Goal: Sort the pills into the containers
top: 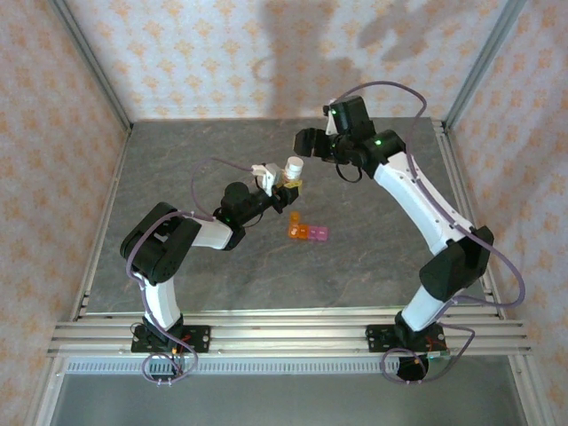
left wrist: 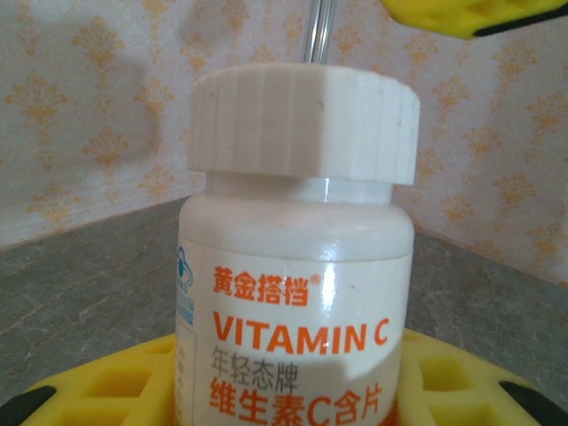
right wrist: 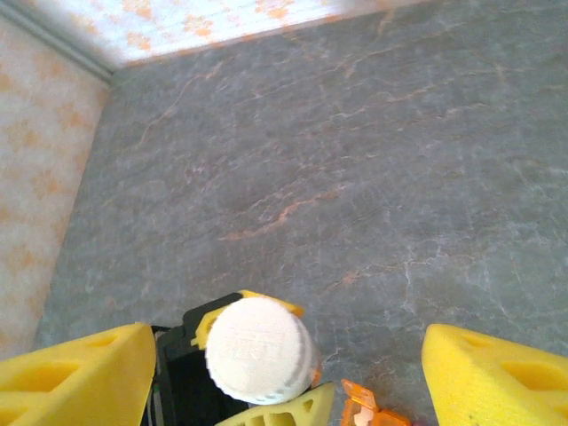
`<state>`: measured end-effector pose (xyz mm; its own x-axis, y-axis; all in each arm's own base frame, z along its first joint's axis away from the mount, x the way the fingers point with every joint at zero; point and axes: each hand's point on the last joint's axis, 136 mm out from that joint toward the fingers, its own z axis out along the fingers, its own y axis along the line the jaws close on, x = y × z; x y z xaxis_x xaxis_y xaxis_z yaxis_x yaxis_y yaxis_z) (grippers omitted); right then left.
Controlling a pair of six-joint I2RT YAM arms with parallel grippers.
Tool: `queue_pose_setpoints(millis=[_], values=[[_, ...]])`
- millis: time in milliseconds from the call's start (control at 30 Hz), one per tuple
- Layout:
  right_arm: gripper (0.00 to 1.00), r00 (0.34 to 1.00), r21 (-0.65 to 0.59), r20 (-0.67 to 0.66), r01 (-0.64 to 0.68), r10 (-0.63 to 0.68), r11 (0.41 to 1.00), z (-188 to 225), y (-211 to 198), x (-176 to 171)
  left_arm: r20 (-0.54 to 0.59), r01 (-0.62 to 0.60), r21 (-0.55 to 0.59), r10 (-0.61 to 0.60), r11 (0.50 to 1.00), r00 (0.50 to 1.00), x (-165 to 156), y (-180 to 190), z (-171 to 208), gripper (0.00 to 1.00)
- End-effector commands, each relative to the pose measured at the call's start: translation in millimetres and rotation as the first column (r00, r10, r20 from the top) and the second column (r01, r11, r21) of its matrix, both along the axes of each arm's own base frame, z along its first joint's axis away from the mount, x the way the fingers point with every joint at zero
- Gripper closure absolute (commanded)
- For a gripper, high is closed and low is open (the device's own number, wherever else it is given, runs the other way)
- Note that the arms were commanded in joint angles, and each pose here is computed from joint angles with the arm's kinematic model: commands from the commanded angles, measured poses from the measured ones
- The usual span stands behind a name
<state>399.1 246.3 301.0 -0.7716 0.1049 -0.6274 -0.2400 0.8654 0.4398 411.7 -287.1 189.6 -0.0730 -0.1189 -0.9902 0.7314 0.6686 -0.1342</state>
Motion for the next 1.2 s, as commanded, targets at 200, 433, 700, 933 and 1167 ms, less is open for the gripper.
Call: queue_pose_setpoints(millis=[200,433,700,933,1167], values=[[0.28,0.967,-0.093,-0.089,-0.248,0.240,0.964,-30,20,-11,0.113,0.039,-0.054,-0.033,0.998,0.993,-6,-3,43,1.00],[0.33,0.961,-0.075,-0.110,-0.264,0.255,0.962,-39,24,-12,0.114,0.042,-0.054,-0.036,0.998,0.993,-7,-4,43,1.00],[0.33,0.954,-0.053,-0.123,-0.282,0.274,0.958,-42,29,-13,0.113,0.042,-0.053,-0.036,0.998,0.993,-7,-3,42,1.00],[0.37,0.951,-0.039,-0.139,-0.286,0.278,0.958,-47,32,-14,0.108,0.042,-0.054,-0.036,0.998,0.994,-6,-4,41,1.00],[0.45,0.950,-0.037,-0.152,-0.280,0.271,0.959,-51,33,-13,0.110,0.044,-0.055,-0.038,0.998,0.993,-7,-3,42,1.00]])
